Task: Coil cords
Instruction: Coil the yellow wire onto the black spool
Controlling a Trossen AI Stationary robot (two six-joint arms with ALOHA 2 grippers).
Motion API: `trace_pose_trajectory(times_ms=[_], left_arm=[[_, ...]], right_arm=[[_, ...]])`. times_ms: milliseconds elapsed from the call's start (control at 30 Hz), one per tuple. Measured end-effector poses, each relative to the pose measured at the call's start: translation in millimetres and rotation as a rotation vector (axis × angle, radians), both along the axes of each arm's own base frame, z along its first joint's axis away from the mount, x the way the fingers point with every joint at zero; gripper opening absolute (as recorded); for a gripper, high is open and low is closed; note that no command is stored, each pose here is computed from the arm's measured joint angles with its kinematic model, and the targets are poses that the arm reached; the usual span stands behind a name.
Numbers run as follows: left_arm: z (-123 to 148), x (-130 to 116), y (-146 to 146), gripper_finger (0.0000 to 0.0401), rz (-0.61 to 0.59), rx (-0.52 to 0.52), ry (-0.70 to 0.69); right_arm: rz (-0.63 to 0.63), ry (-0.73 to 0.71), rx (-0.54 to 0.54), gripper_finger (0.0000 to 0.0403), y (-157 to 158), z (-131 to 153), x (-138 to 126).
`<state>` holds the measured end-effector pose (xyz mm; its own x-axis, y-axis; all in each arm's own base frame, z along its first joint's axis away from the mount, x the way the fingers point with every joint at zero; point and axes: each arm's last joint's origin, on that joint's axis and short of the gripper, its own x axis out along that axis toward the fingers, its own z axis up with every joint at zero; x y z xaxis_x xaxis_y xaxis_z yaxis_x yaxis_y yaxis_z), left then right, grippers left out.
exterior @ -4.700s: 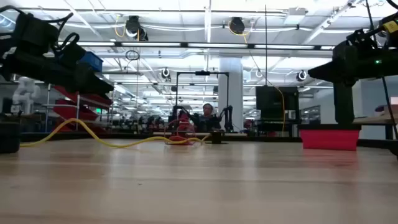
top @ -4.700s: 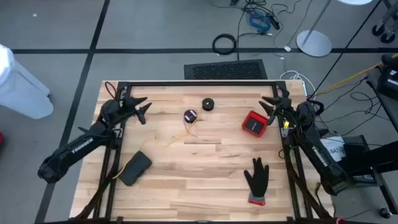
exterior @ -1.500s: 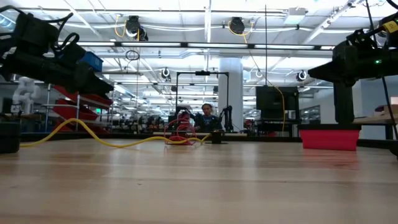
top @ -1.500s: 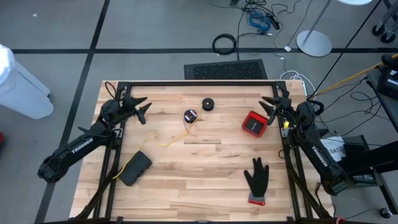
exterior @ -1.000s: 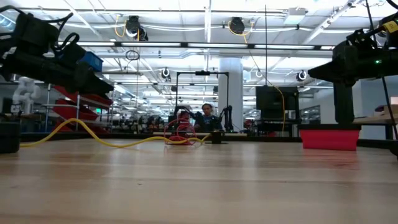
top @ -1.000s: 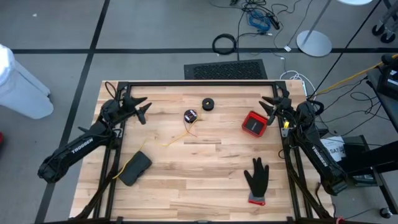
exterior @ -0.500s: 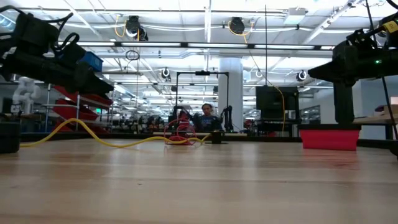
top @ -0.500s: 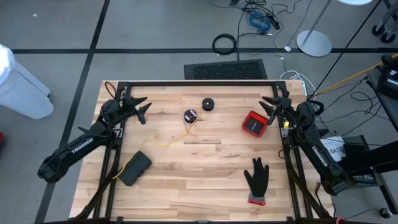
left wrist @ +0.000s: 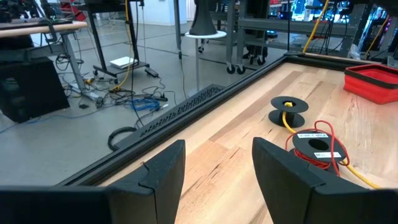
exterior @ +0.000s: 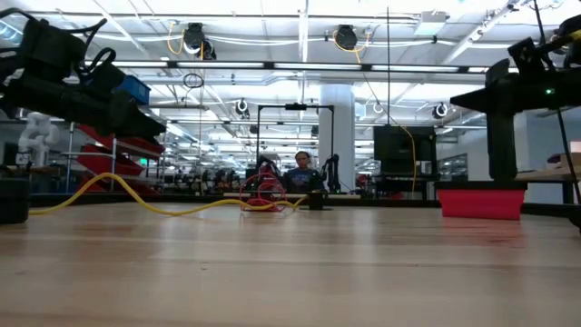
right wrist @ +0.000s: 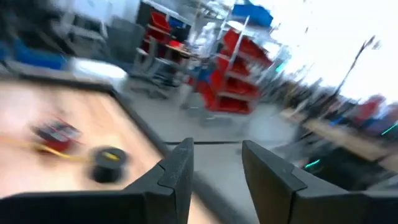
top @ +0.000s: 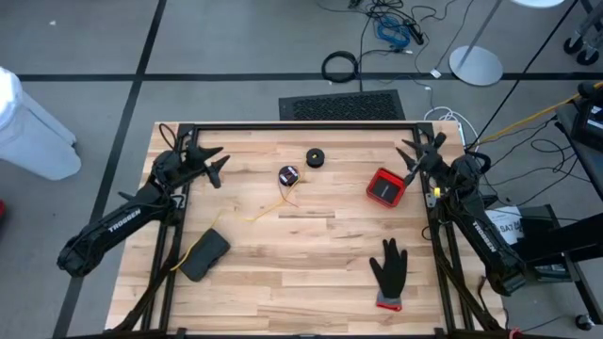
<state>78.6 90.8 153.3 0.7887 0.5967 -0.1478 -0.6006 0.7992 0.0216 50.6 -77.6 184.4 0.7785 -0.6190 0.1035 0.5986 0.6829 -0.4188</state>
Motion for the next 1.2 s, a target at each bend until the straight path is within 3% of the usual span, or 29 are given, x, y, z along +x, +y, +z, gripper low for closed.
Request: trace_pose_trajectory(times_ms=[100,333,400,600,700,900,1033,1200], left_arm=[[0.0,0.0,0.0,0.0193,0.0,0.0,0.0],[-0.1,0.0,0.0,0.0193,0.0,0.0,0.0],[0.0,0.0,0.0,0.0193,0.0,-0.001,0.0],[-0.1,0.0,0.0,0.0193,0.0,0.0,0.0],[0.0,0.0,0.0,0.0193,0.0,0.0,0.0],[0.0,0.0,0.0,0.0193,0.0,0.0,0.0],[-0.1,0.0,0.0,0.0193,0.0,0.0,0.0],[-0.1,0.0,0.0,0.0193,0.0,0.0,0.0]], right_arm=[[-0.022,0.048,-0.073,0.0125,-0.2,0.8,-0.3],[-0.022,0.051,-0.077,0.0125,-0.2,0.8,-0.3],[-0.011,-0.001,-0.01,0.0125,-0.2,0.7,-0.2],[0.045,-0.309,0.363,0.0125,-0.1,1.5,-0.2],[0.056,-0.371,0.436,0.0125,0.0,1.8,-0.3],[0.057,-0.374,0.434,0.0125,0.0,2.1,-0.3],[0.083,-0.477,0.532,0.0125,0.3,4.2,-0.4],[0.297,-0.631,0.377,0.0125,10.4,32.7,-2.5]])
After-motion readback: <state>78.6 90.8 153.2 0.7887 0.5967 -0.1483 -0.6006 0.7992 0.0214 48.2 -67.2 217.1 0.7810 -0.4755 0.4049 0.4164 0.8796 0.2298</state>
